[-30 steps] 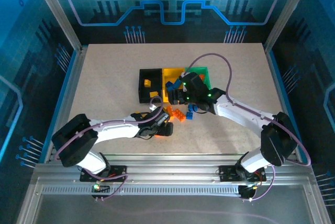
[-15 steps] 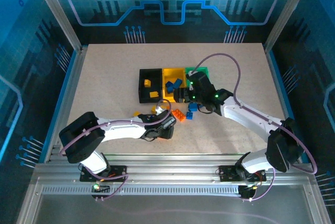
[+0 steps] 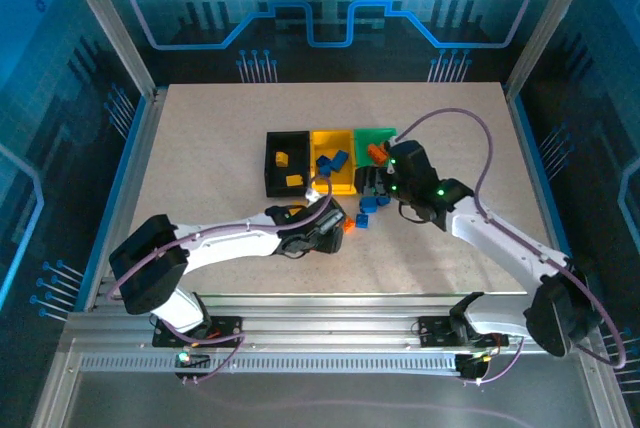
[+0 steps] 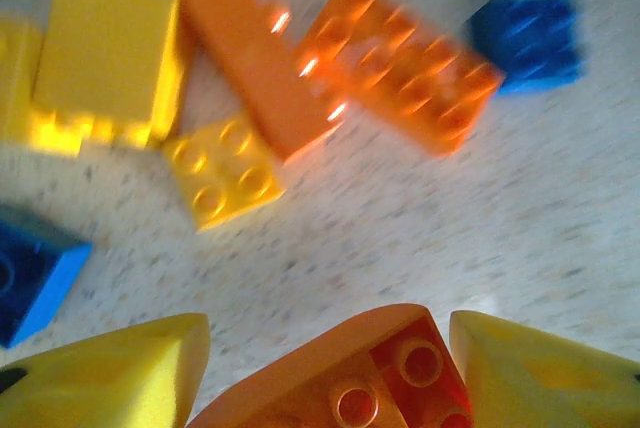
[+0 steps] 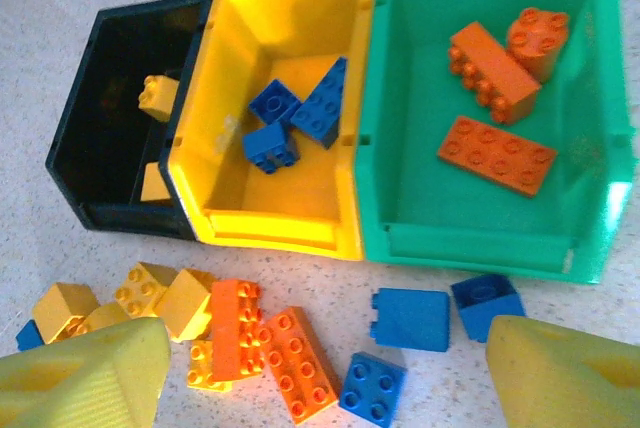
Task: Sort the legos into containers by color
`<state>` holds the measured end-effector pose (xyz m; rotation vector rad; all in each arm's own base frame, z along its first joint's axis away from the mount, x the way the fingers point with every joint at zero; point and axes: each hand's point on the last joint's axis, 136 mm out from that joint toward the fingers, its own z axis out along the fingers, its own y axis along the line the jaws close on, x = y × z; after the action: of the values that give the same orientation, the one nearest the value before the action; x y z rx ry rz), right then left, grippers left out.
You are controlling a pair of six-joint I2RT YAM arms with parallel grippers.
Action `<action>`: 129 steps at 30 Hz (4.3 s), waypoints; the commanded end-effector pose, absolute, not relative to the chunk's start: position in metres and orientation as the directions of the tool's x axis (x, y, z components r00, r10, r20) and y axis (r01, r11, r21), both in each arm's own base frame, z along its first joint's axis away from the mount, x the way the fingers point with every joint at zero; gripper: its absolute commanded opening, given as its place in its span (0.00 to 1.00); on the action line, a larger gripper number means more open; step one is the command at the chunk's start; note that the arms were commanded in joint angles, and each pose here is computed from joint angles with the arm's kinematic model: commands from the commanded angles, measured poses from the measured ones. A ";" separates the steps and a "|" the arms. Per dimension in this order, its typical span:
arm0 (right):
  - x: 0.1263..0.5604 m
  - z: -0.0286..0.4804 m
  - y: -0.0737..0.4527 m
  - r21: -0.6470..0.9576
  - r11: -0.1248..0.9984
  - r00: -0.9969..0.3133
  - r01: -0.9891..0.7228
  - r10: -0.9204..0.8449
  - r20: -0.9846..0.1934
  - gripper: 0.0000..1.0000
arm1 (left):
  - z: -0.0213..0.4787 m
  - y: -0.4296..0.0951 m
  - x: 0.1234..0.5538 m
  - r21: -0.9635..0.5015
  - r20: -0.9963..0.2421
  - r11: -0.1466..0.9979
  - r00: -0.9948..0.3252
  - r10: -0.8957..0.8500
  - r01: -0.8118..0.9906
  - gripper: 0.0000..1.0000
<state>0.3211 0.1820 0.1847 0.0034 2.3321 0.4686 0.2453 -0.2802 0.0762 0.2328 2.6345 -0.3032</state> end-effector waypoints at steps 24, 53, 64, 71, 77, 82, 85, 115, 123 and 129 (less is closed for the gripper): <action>0.289 0.167 0.125 0.335 0.942 -0.735 0.012 0.235 -0.636 0.86 | 0.137 -0.398 0.478 -0.332 -0.611 0.931 -0.787 -0.088 0.154 0.74; 0.294 0.063 0.194 0.225 0.960 -0.829 0.167 0.261 -0.495 0.62 | 0.177 -0.217 0.264 -0.558 -0.545 0.830 -0.763 -0.347 0.022 0.99; 0.303 0.041 0.205 0.174 0.966 -0.857 0.189 0.249 -0.452 0.62 | 0.151 -0.168 0.220 -0.558 -0.532 0.829 -0.748 -0.396 -0.042 0.99; 0.293 0.025 0.192 0.097 0.971 -0.884 0.221 0.241 -0.401 0.57 | 0.142 -0.166 0.221 -0.534 -0.534 0.844 -0.753 -0.385 -0.053 0.99; 0.287 0.020 0.178 0.058 0.972 -0.892 0.229 0.234 -0.388 0.45 | 0.141 -0.163 0.222 -0.518 -0.544 0.853 -0.748 -0.381 -0.057 0.99; 0.290 0.033 0.181 0.075 0.984 -0.889 0.163 0.180 -0.422 0.33 | 0.139 -0.159 0.221 -0.499 -0.550 0.864 -0.748 -0.371 -0.062 0.99; 0.289 0.058 0.186 0.085 0.993 -0.877 0.078 0.109 -0.468 0.29 | 0.136 -0.152 0.220 -0.471 -0.554 0.878 -0.747 -0.366 -0.081 0.99; 0.443 0.164 0.293 0.188 0.972 -0.789 -0.140 0.005 -0.614 0.79 | 0.101 -0.092 0.221 -0.456 -0.413 0.801 -0.705 -0.577 -0.388 0.92; 0.399 0.172 0.274 0.234 0.960 -0.768 -0.157 0.030 -0.639 0.79 | 0.080 -0.098 0.261 -0.470 -0.370 0.769 -0.695 -0.616 -0.432 0.78; 0.382 0.162 0.248 0.251 0.961 -0.779 -0.119 0.066 -0.624 0.79 | 0.051 -0.099 0.276 -0.412 -0.364 0.791 -0.714 -0.598 -0.453 0.79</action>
<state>0.3829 0.2563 0.1596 -0.0836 2.4561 0.3396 0.2597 -0.0946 0.0486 -0.8102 2.5257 -0.3729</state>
